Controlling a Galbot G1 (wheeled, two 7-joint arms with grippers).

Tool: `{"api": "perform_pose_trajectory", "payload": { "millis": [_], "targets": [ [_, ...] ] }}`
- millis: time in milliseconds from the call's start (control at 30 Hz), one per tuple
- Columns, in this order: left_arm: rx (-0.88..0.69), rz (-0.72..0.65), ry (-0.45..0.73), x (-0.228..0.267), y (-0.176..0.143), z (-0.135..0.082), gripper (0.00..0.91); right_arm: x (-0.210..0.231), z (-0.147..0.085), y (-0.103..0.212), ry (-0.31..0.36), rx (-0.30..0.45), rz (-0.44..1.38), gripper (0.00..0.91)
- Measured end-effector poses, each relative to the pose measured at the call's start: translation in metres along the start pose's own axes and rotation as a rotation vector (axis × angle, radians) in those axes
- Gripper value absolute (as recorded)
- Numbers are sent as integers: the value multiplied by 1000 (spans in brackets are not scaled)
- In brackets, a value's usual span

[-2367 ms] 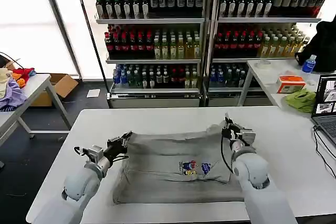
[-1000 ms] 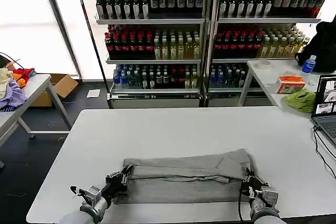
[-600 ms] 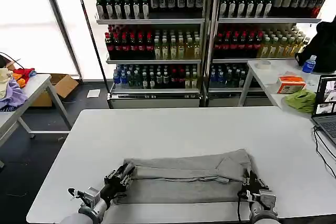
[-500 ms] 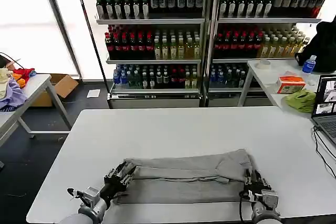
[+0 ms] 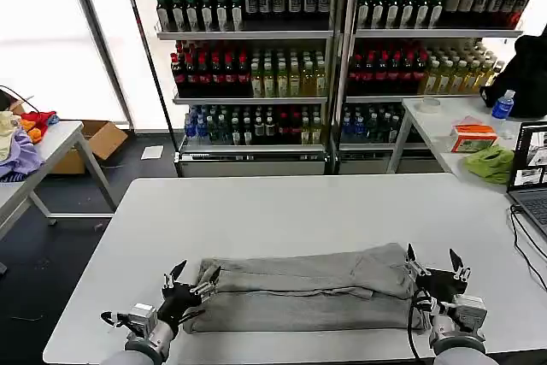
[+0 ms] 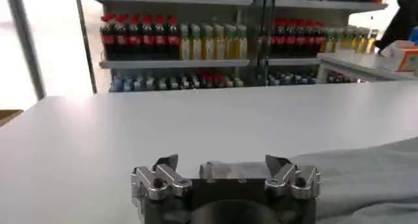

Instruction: Fold and organize the clothes.

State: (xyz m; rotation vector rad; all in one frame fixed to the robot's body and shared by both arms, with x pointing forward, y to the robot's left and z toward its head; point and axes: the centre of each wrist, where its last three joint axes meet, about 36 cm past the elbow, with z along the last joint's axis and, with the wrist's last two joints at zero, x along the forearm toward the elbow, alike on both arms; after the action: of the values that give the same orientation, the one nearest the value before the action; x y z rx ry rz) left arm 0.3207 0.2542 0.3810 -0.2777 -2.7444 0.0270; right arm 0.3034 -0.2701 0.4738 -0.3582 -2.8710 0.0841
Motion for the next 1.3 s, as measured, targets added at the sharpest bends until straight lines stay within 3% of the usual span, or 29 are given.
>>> {"api": "perform_pose_trajectory", "payload": {
  "millis": [333, 367, 433, 500, 1300],
  "targets": [
    [55, -20, 36, -1, -13, 16, 907, 6, -7, 1, -24, -8, -2, 907],
    [57, -21, 40, -1, -14, 18, 746, 7, -8, 1, -25, -8, -2, 907],
    [59, -20, 50, -1, -15, 21, 30, 7, -8, 1, -28, -9, -1, 907],
    [57, -18, 57, -1, -15, 23, 0, 8, -9, 1, -29, -9, 0, 907],
    [50, -21, 61, 3, -17, 32, 0, 6, -10, 4, -43, -12, 4, 907]
  ]
}}
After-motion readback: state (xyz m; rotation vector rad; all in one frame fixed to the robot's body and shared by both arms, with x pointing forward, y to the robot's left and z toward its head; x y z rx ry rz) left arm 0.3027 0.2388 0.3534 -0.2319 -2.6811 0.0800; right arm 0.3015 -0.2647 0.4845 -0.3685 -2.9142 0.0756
